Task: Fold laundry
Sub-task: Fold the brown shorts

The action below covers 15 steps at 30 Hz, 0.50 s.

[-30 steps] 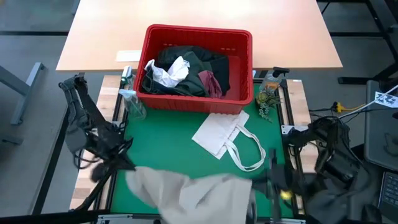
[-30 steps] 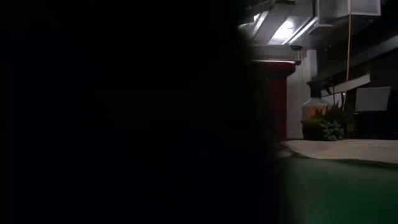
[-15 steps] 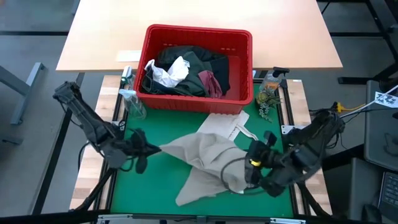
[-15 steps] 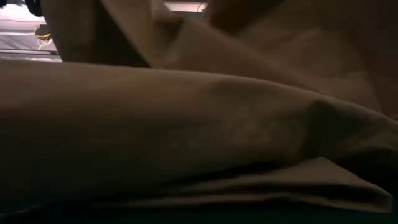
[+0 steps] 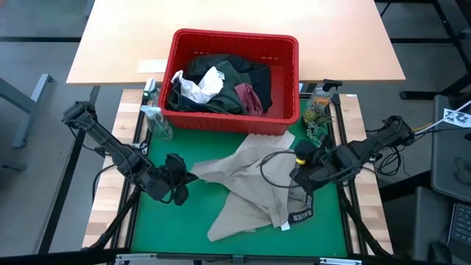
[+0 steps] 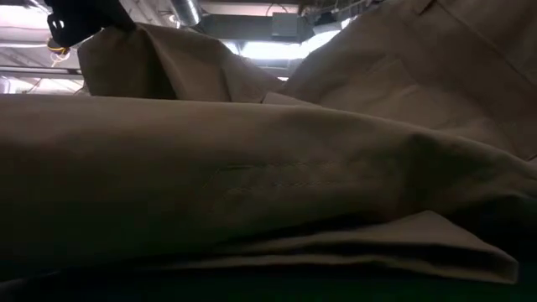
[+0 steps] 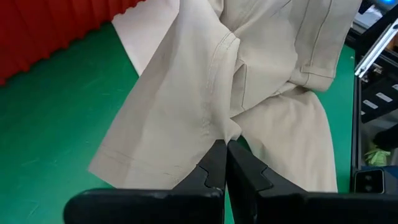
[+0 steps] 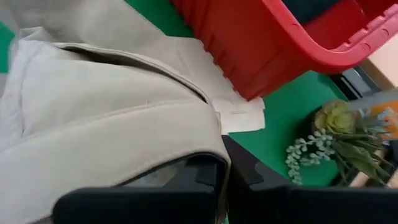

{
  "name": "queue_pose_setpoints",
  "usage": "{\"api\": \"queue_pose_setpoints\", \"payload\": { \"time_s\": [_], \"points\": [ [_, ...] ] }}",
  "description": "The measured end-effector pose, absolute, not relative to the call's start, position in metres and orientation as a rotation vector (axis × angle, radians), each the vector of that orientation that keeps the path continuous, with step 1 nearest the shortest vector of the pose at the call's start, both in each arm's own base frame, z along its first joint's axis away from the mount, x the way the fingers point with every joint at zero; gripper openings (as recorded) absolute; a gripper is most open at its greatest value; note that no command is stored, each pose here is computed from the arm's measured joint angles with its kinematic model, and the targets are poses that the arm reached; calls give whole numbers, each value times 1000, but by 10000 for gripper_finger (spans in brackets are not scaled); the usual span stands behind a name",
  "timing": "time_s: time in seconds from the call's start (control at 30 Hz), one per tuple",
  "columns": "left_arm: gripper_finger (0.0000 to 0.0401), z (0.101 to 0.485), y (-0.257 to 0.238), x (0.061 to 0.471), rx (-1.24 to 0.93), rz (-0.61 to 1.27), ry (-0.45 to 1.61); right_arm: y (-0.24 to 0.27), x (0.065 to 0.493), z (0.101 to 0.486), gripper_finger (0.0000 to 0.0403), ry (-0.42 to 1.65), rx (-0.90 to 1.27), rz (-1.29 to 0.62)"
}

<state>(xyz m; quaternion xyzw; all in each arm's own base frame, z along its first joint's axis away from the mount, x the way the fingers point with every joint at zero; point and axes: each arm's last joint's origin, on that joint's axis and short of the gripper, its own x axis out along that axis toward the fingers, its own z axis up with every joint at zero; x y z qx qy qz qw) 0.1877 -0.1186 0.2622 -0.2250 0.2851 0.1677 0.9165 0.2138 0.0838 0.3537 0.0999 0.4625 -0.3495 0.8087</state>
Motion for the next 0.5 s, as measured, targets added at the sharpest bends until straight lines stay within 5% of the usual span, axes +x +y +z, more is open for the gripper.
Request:
{"api": "queue_pose_setpoints", "payload": {
  "time_s": [0.23,0.5],
  "points": [
    [0,262,-119,188,-465,344,585,83,214,353,14,1025,246,-734],
    [0,263,-119,189,-474,339,575,87,213,351,110,1144,335,-660]
  ]
}}
